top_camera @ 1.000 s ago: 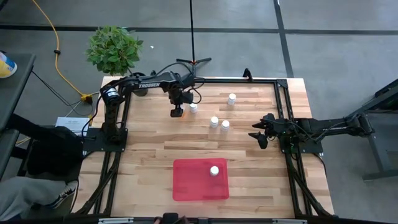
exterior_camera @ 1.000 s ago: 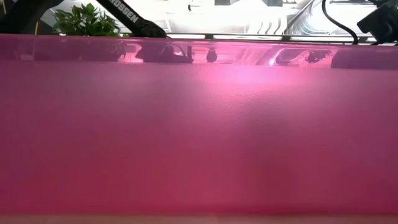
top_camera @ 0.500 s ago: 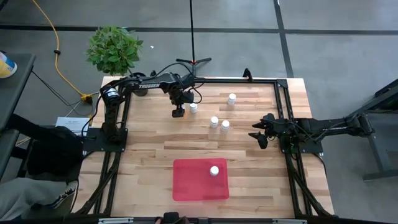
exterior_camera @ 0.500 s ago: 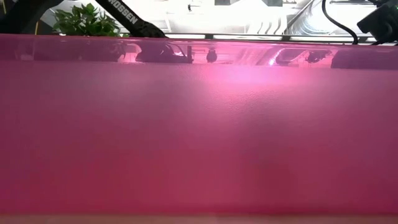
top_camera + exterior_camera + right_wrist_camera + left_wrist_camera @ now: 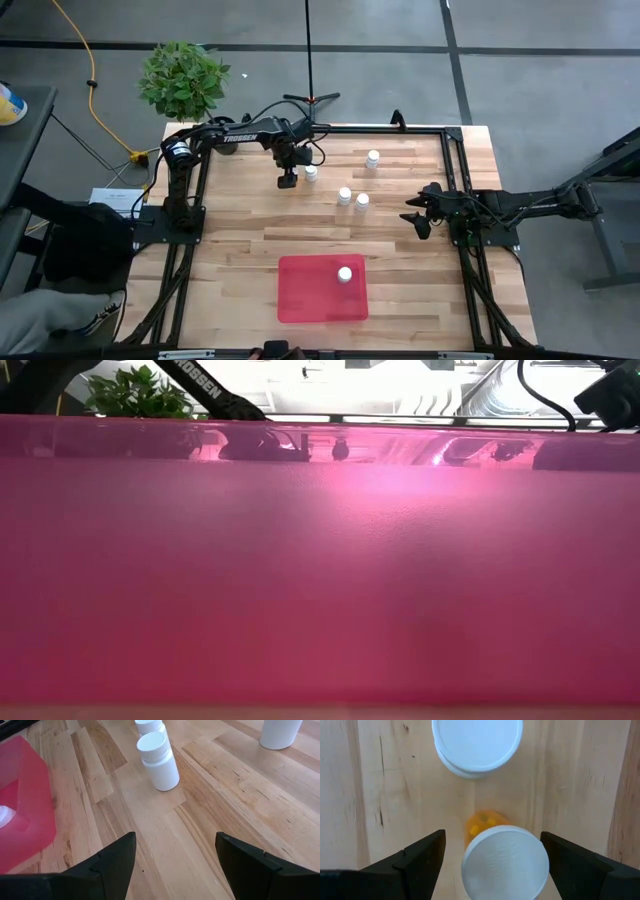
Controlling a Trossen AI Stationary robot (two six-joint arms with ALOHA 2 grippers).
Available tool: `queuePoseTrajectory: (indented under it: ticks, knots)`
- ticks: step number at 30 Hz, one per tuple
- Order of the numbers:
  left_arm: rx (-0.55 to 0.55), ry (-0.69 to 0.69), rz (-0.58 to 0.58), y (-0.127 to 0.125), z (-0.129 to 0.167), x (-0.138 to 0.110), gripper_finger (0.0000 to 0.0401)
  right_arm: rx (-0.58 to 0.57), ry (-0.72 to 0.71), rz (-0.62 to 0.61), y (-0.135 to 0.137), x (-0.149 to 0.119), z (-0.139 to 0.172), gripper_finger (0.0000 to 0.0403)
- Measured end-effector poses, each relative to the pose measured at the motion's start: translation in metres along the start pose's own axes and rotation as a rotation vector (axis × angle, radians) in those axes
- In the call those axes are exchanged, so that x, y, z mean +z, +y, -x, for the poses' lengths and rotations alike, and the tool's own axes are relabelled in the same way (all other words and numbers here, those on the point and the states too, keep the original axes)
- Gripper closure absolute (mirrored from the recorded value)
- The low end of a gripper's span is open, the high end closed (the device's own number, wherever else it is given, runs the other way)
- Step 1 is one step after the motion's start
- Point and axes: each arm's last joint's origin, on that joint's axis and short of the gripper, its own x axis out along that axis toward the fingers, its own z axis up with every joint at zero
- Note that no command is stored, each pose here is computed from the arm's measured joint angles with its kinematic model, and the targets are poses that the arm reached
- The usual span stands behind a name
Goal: Pick and place pill bottles into a basket
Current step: Put the orange pill bottle into the pink bin
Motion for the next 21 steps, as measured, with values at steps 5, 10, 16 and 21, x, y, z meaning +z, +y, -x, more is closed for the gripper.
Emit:
queuePoseTrajectory:
  ticks: [5, 10, 16, 21]
  knots:
    - [0.001, -0.001, 0.000, 0.0001, 0.0000, 0.0001, 0.0043, 0.000, 0.000, 0.000, 0.0000, 0.0000, 0.0000, 0.0139]
    - [0.001, -0.001, 0.001, 0.0001, -0.0001, 0.0001, 0.0066, 0.000, 0.001, 0.000, -0.0001, -0.0001, 0.0000, 0.0139]
    - [0.001, -0.001, 0.008, 0.0001, 0.0001, 0.0001, 0.0128, -0.001, 0.001, 0.000, -0.0001, -0.0001, 0.0000, 0.0139]
    - [0.000, -0.003, 0.008, 0.0000, 0.0002, 0.0002, 0.0164, -0.001, 0.001, 0.000, -0.0001, -0.0001, 0.0000, 0.0139]
